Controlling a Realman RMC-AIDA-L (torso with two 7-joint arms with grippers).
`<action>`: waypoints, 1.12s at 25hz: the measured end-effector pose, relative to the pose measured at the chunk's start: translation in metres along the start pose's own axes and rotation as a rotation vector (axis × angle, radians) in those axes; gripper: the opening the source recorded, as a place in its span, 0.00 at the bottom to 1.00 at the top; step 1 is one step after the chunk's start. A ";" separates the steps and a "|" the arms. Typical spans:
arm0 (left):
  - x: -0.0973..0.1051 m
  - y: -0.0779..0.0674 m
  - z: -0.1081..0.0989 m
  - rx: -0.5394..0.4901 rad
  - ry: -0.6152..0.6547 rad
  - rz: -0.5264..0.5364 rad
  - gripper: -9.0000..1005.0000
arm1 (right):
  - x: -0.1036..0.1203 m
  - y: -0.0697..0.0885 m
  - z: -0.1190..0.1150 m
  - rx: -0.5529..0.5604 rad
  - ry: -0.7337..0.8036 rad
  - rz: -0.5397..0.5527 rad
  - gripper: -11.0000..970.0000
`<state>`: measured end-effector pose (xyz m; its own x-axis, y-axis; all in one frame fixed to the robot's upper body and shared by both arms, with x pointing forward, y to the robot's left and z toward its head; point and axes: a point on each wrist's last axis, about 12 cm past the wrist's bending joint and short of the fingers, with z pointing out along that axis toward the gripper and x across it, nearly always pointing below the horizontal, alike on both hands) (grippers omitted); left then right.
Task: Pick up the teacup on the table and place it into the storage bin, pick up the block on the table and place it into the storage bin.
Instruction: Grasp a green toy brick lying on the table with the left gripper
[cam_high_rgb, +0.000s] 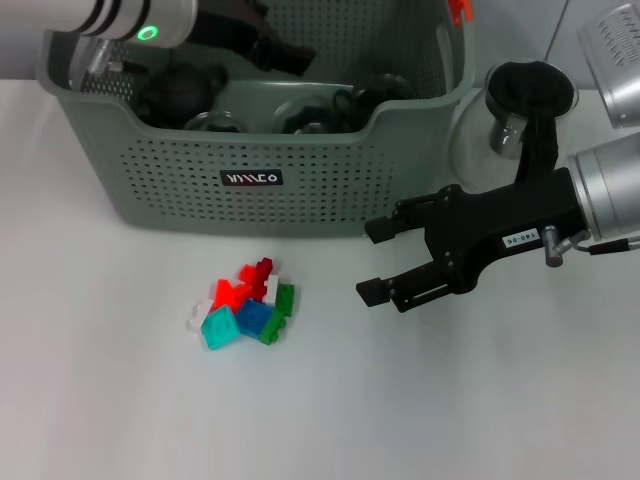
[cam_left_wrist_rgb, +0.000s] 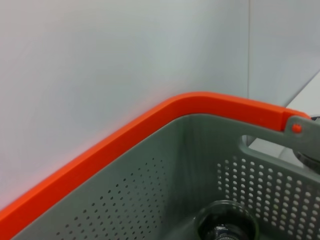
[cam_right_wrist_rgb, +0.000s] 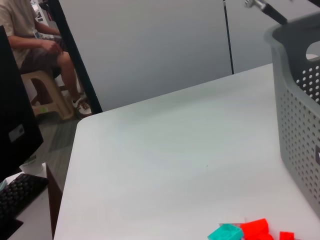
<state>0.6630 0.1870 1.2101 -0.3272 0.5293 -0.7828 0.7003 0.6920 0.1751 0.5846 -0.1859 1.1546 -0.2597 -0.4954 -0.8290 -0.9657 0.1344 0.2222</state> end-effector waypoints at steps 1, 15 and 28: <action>0.000 0.000 -0.002 -0.002 -0.003 -0.006 0.82 | 0.000 0.000 0.000 0.001 0.000 -0.001 0.91; 0.025 -0.003 -0.042 -0.032 -0.023 -0.077 0.83 | -0.002 -0.001 -0.001 -0.001 0.007 -0.010 0.91; 0.059 -0.007 -0.097 0.029 -0.086 -0.269 0.83 | -0.001 0.000 -0.004 -0.006 0.009 -0.025 0.91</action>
<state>0.5774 0.2605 1.2209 -0.4492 0.2843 -0.8470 0.6140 0.7869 -0.0616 0.5849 -0.1889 1.1569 -0.2357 -0.5058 -0.8298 -0.9718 0.1173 0.2045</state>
